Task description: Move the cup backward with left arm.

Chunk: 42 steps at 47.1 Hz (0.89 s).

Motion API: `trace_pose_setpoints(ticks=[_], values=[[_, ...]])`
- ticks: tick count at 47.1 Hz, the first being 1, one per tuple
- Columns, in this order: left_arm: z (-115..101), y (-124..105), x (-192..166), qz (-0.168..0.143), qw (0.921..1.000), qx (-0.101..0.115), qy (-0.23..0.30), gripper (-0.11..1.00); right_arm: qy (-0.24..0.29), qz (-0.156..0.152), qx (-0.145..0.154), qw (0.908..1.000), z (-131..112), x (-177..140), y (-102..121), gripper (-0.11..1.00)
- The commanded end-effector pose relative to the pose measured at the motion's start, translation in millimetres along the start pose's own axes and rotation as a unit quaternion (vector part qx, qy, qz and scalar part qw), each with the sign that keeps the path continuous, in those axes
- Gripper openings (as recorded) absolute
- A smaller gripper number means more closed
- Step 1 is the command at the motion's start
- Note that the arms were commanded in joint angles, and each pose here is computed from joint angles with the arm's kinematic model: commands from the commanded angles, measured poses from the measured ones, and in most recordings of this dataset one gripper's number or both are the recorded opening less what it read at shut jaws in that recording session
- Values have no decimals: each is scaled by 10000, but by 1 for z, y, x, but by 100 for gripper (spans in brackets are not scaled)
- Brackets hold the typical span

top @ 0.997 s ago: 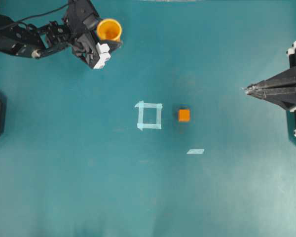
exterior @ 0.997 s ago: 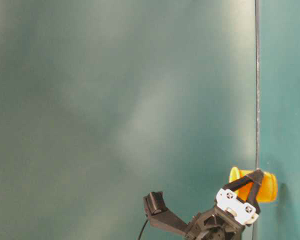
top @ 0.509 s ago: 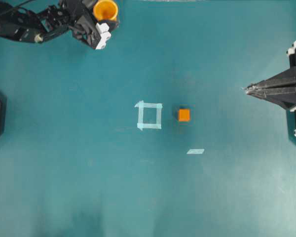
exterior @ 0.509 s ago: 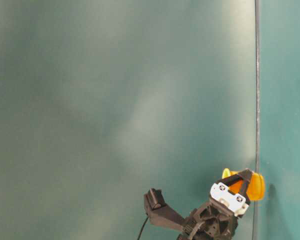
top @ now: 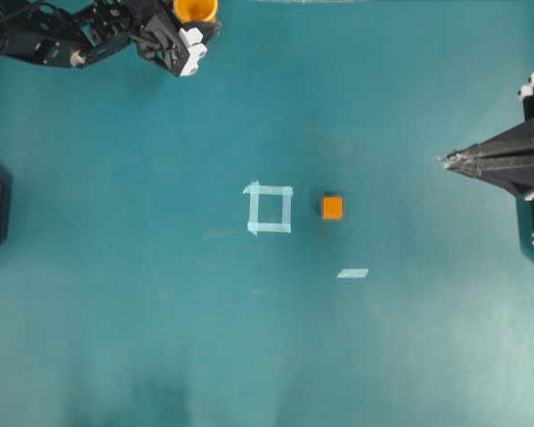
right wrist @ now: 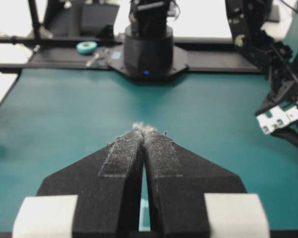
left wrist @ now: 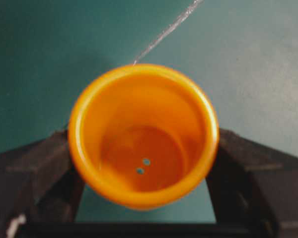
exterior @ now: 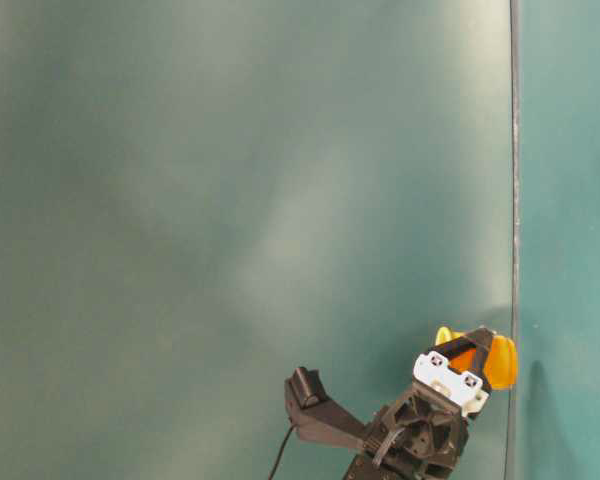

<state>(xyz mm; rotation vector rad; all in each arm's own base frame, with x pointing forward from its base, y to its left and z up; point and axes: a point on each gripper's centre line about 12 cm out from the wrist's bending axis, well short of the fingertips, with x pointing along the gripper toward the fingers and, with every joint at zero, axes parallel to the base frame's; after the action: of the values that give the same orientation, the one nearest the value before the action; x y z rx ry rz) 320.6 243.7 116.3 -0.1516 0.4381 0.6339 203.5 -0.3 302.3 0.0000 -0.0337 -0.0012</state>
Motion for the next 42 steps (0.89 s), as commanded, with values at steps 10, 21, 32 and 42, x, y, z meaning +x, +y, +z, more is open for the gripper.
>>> trace_pose_setpoints(ticks=[10,21,32,42], values=[[9,2,-1,18,10000,-10,-77,69,-138,-9,7,9999,11,2,0,0],[8,2,-1,18,10000,-10,-46,69,-138,-8,0,9999,11,3,0,0],[8,2,-1,18,10000,-10,-46,66,-130,-9,7,9999,11,3,0,0],[8,1,-1,12,10000,-14,-46,66,-130,-9,7,9999,11,3,0,0]])
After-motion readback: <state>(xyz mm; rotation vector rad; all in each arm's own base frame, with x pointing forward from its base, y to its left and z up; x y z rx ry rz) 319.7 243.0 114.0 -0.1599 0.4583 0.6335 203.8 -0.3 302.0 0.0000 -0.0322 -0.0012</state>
